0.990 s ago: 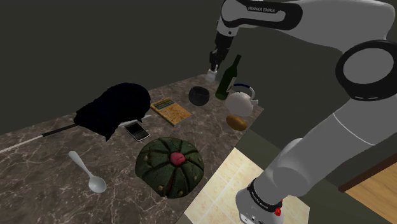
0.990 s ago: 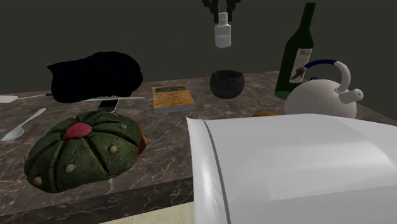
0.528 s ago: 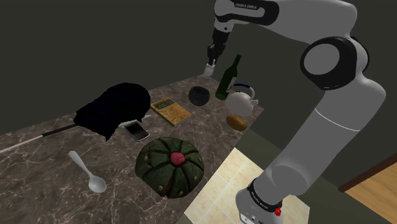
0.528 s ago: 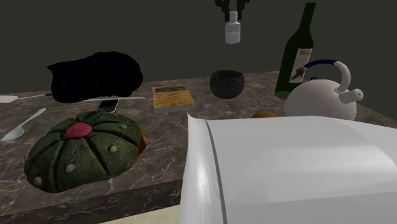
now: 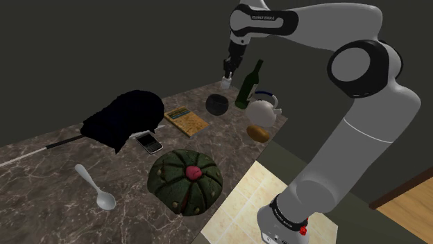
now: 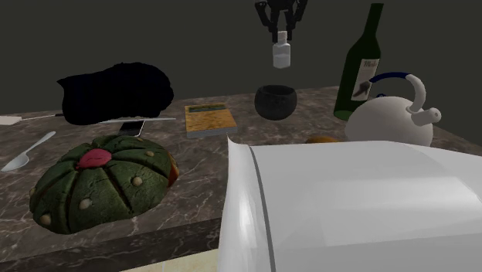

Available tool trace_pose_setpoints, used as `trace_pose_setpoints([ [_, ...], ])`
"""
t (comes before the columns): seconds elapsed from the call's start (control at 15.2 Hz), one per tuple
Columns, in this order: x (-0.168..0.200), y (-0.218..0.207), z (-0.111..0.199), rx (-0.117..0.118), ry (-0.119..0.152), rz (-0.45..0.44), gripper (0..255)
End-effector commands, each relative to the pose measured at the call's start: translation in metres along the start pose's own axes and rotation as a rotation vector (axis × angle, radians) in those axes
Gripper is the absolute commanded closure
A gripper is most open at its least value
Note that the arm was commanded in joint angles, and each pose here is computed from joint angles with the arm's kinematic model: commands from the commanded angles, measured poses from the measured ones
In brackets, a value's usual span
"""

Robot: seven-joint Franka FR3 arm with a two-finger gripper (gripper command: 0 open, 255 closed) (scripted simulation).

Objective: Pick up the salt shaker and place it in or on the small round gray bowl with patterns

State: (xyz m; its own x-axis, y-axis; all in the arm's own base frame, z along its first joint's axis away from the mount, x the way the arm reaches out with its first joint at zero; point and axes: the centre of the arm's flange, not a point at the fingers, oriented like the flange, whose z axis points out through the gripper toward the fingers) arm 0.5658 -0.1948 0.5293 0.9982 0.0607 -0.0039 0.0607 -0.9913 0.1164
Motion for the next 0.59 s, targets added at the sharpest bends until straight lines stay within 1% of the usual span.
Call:
trace_pose_setpoints([
  [0.0,0.001,-0.001,0.011,0.000,0.001,0.000,255],
  [0.53,0.001,-0.006,0.052,0.000,0.001,0.000,255],
])
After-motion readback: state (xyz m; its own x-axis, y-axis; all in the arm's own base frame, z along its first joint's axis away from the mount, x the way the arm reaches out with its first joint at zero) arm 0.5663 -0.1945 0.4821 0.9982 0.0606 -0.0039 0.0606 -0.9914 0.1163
